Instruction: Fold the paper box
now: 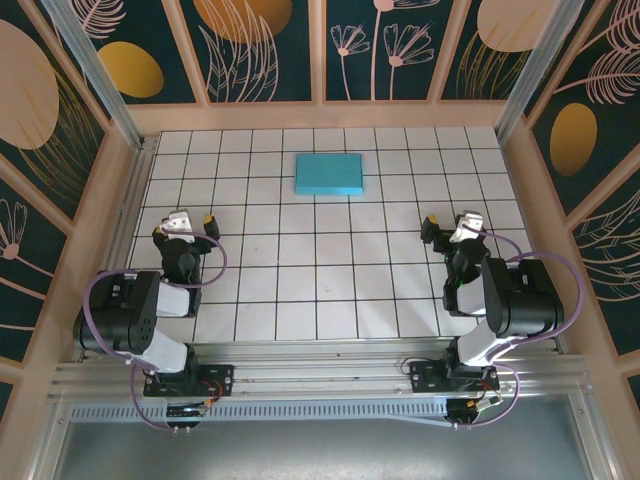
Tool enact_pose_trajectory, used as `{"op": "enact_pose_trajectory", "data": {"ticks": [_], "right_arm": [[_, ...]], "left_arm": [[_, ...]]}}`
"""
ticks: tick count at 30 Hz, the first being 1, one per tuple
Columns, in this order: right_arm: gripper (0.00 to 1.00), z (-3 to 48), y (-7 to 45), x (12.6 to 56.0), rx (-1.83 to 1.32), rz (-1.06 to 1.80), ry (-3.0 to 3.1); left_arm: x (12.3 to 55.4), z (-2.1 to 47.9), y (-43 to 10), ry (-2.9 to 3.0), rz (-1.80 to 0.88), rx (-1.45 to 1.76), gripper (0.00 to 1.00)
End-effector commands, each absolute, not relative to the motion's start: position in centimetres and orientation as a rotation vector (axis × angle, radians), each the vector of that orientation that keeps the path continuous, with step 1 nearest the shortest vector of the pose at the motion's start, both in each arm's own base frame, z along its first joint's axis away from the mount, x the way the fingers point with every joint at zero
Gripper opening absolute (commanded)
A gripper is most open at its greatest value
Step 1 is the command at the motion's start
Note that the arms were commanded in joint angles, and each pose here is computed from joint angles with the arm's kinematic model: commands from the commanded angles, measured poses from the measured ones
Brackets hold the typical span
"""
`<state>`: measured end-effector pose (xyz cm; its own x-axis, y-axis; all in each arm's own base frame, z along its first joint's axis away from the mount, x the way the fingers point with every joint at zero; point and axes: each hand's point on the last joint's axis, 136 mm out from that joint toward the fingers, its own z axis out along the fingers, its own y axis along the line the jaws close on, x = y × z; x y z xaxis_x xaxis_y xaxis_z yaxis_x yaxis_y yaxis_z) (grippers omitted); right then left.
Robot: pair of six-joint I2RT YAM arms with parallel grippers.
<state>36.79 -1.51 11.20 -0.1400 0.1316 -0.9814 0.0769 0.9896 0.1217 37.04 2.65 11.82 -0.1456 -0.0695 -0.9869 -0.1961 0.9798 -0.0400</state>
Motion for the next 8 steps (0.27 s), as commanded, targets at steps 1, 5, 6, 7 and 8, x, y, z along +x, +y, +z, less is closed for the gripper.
{"op": "enact_pose_trajectory", "data": {"ticks": [1, 5, 6, 7, 8], "right_arm": [[0.99, 12.83, -1.56, 37.43, 0.149, 0.033, 1.655], [0.99, 12.83, -1.53, 37.38, 0.147, 0.034, 1.654], [0.99, 12.82, -1.58, 37.36, 0.148, 0.033, 1.653], [0.99, 12.90, -1.55, 37.35, 0.147, 0.033, 1.650], [0.99, 12.89, -1.57, 37.32, 0.147, 0.034, 1.650]], "left_arm": [[37.51, 13.60, 2.58, 1.654, 0.085, -0.202, 0.99], [37.51, 13.61, 2.57, 1.653, 0.084, -0.202, 0.99], [37.51, 13.65, 2.57, 1.652, 0.084, -0.202, 0.99], [37.51, 13.65, 2.59, 1.652, 0.085, -0.202, 0.99], [37.51, 13.65, 2.57, 1.651, 0.084, -0.202, 0.99]]}}
